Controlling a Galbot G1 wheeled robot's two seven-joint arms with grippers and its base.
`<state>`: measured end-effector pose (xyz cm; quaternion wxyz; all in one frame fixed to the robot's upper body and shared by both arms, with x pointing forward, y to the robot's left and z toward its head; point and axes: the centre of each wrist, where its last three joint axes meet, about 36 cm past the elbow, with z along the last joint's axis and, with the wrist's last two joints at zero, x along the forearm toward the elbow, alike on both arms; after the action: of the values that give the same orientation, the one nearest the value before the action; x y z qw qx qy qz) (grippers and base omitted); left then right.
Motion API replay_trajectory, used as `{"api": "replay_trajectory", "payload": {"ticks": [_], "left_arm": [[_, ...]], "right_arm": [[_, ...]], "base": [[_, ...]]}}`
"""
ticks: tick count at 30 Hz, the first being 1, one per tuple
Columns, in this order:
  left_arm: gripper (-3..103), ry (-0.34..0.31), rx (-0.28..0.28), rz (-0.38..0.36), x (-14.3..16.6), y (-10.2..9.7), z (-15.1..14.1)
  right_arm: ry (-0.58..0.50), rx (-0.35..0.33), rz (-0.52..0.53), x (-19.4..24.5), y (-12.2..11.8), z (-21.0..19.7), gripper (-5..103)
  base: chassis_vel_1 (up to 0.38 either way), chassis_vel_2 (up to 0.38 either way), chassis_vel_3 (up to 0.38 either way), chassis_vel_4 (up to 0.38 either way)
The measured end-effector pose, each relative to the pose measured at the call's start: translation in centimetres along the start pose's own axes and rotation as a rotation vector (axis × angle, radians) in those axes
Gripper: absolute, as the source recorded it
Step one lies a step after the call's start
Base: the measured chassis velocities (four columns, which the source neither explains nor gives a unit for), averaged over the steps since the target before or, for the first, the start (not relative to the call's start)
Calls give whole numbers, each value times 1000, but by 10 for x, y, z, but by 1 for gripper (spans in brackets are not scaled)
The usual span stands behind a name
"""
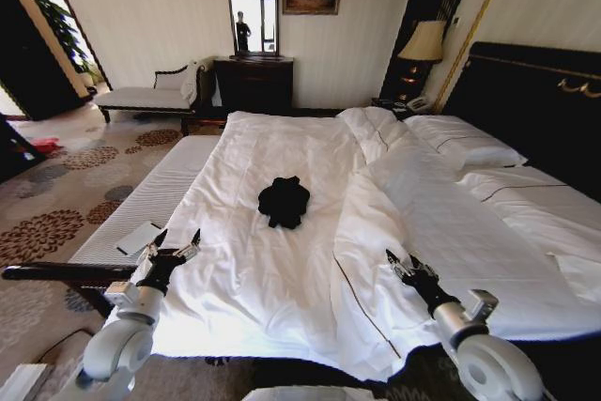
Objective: Fold the clothes on the bed.
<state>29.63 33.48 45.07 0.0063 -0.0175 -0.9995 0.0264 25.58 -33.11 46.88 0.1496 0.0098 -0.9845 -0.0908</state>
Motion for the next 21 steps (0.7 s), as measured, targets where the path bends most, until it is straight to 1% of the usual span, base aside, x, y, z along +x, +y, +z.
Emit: {"api": "replay_trajectory", "payload": {"ticks": [2,3,4,5,8,9,10,11,16,21], "left_arm": [[100,0,-1,0,0,0,0],[100,0,-1,0,0,0,0],[100,0,-2,0,0,0,0],[100,0,-3,1,0,0,0],[100,0,-3,1,0,-1,0],[100,0,-3,1,0,-1,0],[100,0,-3,2,1,-1,0],[100,1,-4,2,1,-1,1],[100,1,-4,0,2,-1,1],[100,0,-4,2,3,-2,0]], "right_arm": [[-4,5,3,1,0,1,31],[-4,5,3,1,0,1,31],[-6,5,4,1,0,1,25],[-7,6,5,1,0,1,25],[-11,6,4,2,2,0,9],[-11,6,4,2,2,0,9],[-13,7,6,2,2,0,4],[-14,7,9,2,2,0,2],[-19,8,22,4,1,-1,2],[-60,23,59,4,-8,-19,2]], "base": [[0,0,0,0],[0,0,0,0],[0,0,0,0],[0,0,0,0],[0,0,0,0],[0,0,0,0],[0,0,0,0],[0,0,0,0],[0,0,0,0],[0,0,0,0]]}}
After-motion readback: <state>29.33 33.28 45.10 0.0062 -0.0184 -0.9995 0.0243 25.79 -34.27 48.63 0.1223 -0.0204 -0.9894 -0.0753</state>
